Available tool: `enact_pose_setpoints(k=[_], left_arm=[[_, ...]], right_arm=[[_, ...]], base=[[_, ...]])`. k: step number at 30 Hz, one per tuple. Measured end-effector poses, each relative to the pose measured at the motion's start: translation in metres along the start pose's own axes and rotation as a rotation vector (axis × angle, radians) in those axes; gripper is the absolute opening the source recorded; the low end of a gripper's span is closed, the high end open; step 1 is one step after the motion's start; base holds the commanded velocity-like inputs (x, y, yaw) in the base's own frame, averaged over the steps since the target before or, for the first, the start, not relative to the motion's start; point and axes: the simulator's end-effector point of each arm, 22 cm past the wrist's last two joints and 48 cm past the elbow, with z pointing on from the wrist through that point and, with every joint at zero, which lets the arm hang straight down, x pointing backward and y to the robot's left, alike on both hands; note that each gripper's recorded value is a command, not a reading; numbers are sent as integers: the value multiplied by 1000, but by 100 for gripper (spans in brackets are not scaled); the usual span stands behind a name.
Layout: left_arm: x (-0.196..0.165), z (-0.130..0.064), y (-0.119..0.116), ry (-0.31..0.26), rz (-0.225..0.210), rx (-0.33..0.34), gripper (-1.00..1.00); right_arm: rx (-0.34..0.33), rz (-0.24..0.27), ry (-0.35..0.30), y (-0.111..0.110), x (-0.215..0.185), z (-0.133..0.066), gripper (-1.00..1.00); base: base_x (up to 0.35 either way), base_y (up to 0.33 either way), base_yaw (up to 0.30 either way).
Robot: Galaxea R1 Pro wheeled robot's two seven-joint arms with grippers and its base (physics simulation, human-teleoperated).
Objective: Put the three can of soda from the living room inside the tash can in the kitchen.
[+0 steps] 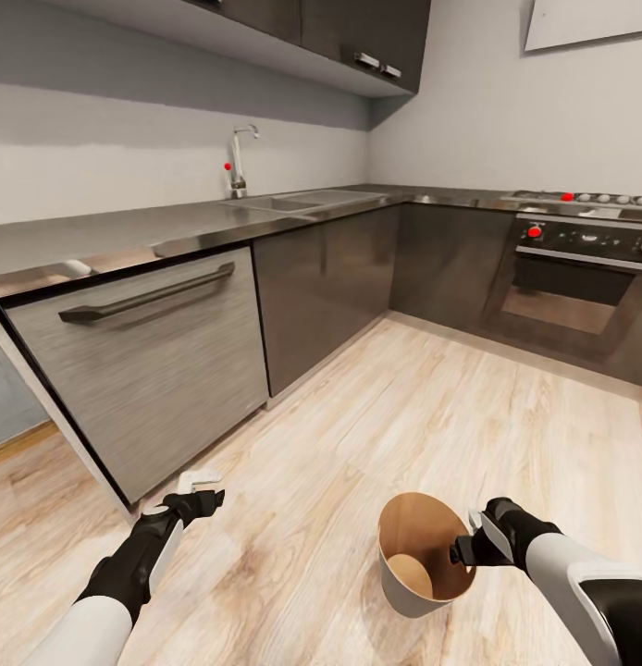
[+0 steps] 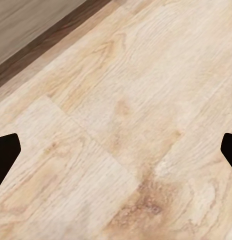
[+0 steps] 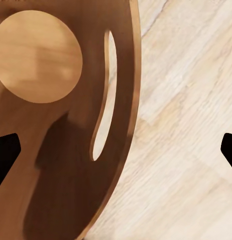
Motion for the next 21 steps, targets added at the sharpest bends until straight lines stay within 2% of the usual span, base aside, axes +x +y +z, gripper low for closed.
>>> enact_pose_setpoints(k=[6, 21], left_arm=[[0, 0, 1, 1, 1, -1, 100], [4, 3, -1, 7, -2, 1, 100]], right_arm=[[10, -18, -2, -2, 0, 1, 100], [13, -26, 6, -1, 3, 5, 100]], base=[[35, 0, 0], [38, 0, 0]])
